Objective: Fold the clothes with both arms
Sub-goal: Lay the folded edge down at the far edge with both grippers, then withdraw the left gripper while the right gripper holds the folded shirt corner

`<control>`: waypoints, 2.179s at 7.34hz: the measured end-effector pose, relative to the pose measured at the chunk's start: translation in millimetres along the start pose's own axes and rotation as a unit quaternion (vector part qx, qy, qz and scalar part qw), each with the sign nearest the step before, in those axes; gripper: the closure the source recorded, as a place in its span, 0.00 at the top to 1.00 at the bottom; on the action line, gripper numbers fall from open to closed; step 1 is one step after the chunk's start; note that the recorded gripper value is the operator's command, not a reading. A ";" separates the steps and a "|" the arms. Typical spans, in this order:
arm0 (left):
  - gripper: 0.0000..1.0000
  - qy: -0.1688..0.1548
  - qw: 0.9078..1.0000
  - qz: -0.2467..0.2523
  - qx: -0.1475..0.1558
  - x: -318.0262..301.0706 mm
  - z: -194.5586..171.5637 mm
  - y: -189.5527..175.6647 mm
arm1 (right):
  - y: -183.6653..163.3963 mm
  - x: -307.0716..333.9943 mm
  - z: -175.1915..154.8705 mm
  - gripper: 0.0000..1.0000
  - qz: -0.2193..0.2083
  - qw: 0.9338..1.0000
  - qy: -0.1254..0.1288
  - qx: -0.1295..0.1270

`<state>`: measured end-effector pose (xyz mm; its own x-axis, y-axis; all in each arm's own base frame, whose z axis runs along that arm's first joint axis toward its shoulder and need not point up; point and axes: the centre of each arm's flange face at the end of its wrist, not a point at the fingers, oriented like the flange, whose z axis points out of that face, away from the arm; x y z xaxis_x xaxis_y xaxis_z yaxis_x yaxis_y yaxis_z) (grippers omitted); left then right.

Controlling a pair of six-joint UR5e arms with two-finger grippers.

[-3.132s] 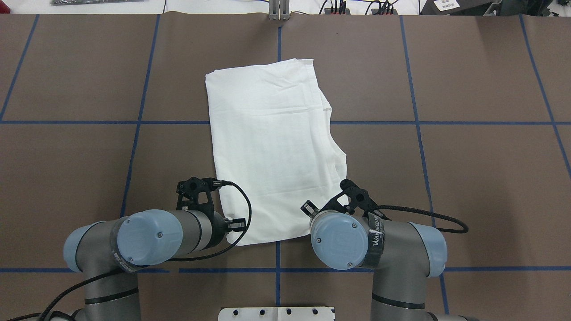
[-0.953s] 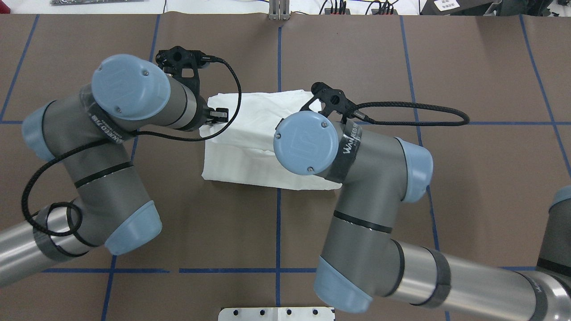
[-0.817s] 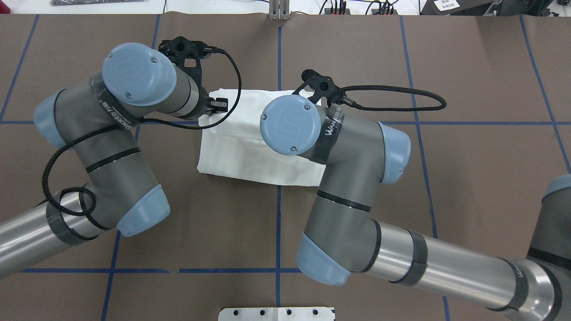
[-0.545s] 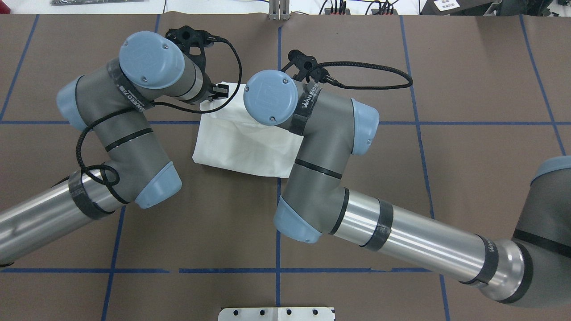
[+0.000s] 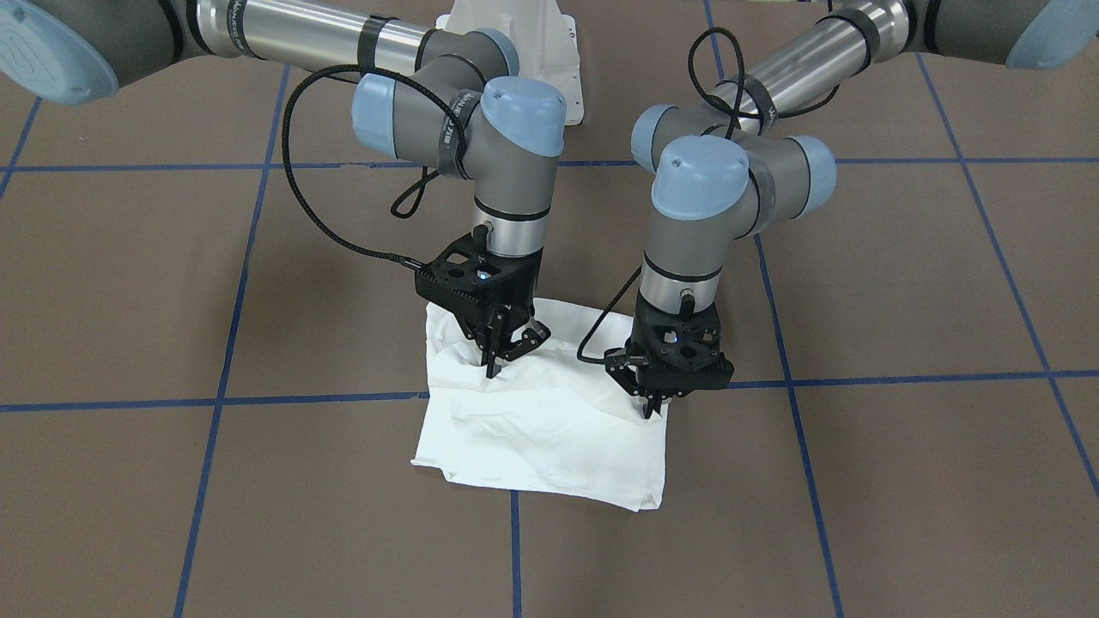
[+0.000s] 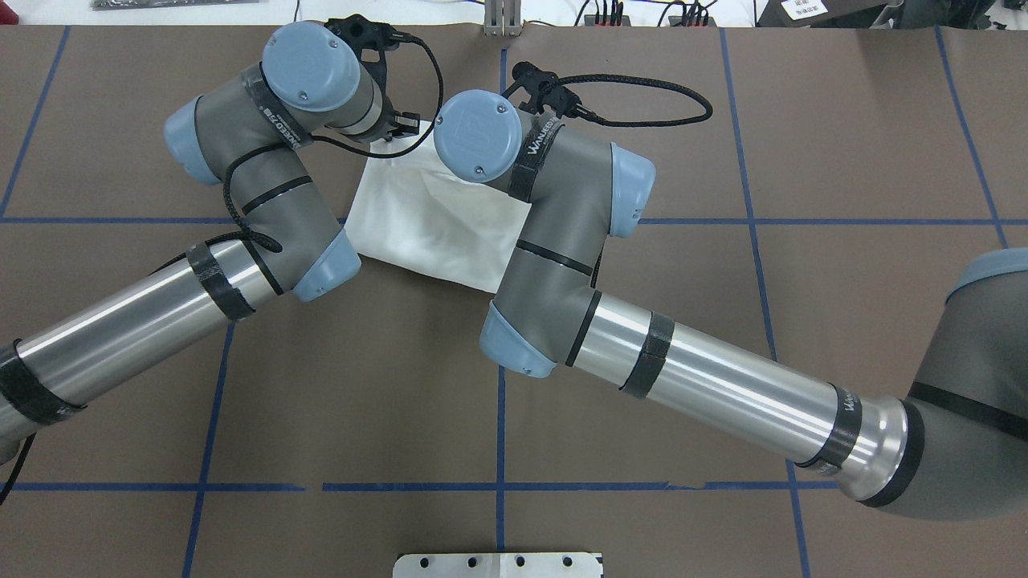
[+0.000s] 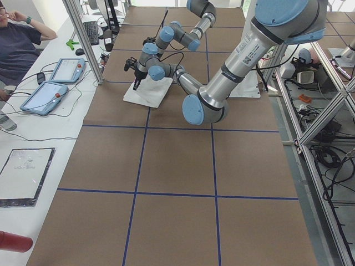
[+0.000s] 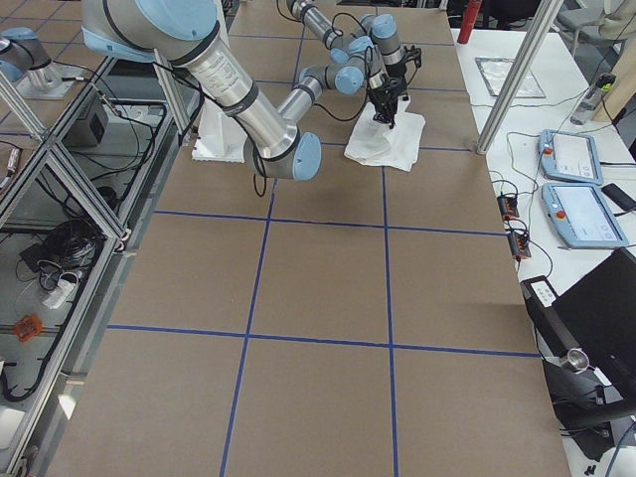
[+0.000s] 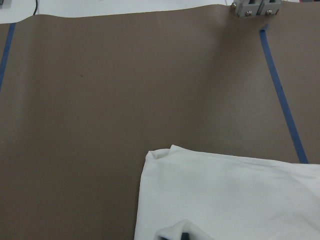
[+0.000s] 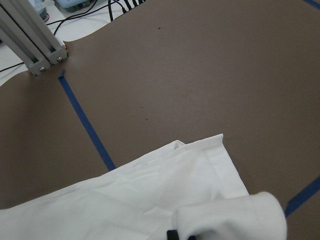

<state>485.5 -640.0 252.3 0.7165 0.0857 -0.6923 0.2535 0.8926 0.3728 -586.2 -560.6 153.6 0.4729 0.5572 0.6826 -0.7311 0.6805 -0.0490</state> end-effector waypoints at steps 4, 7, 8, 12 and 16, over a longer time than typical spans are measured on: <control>1.00 0.036 0.998 0.030 -0.031 -30.2 -6.2 -11.1 | -45.1 -3.3 -0.5 1.00 -0.043 0.998 0.001 -0.036; 1.00 0.038 0.998 0.027 -0.049 -32.3 3.0 42.5 | -53.6 5.1 -5.7 1.00 -0.056 0.997 -0.005 -0.049; 1.00 0.035 0.998 0.019 -0.054 -14.2 13.2 58.8 | -55.0 9.0 -6.8 1.00 -0.061 0.997 -0.007 -0.049; 1.00 -0.011 0.999 0.002 -0.035 12.6 55.5 24.4 | -55.3 11.6 -7.8 1.00 -0.067 0.996 -0.010 -0.050; 1.00 -0.044 0.997 -0.049 0.045 -41.1 63.4 -87.6 | -48.7 22.7 4.0 1.00 -0.069 0.997 -0.003 -0.047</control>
<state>475.0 -749.8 287.2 0.7386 -0.0418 -0.6729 0.3785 0.8517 0.3626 -541.8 -583.1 174.5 0.5627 0.4534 0.6912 -0.6105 0.7917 -0.0222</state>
